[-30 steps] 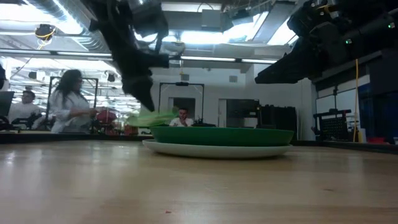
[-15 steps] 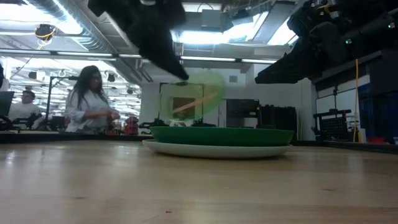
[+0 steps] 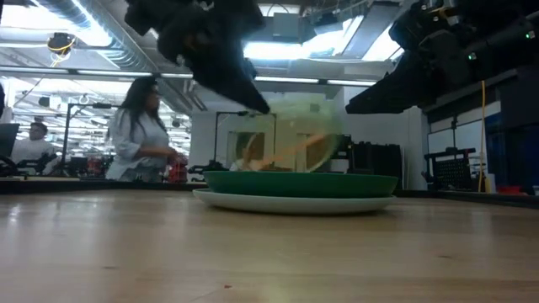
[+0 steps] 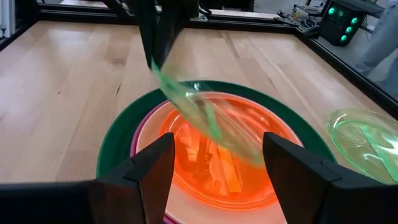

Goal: Stack plastic plates
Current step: Stack the left green plate on the orange plate, then stack the green plate on the green plate

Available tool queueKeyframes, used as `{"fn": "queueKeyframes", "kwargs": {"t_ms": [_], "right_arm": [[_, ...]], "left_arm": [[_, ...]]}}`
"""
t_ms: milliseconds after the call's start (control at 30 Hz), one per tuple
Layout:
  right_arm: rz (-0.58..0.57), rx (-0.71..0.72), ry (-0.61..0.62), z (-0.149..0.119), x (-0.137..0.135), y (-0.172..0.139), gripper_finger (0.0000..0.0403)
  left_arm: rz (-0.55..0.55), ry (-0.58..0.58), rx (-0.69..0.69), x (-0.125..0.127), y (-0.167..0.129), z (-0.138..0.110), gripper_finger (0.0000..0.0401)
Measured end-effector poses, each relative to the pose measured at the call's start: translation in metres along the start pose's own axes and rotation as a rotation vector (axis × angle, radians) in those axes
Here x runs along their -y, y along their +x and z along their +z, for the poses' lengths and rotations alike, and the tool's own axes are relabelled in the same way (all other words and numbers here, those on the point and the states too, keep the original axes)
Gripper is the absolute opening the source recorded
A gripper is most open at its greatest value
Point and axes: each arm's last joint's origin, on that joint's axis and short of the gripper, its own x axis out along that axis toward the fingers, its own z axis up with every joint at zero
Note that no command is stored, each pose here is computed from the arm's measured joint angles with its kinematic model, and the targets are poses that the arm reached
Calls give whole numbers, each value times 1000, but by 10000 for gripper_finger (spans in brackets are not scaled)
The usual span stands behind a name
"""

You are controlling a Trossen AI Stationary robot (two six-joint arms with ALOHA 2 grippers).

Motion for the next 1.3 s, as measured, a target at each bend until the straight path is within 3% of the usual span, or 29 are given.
{"fn": "queueKeyframes", "kwargs": {"t_ms": [367,700,1000,1300], "right_arm": [[1,0,0,0,0,0,234],[-4,2,3,0,0,0,234],[-233,26,33,1,7,-1,234],[-403,87,115,8,26,3,234]], "left_arm": [[53,-2,-70,-3,20,-12,11],[54,-42,-76,-3,14,-11,103],[53,-47,-13,-1,-26,-2,132],[70,-64,205,4,-41,-45,133]]}}
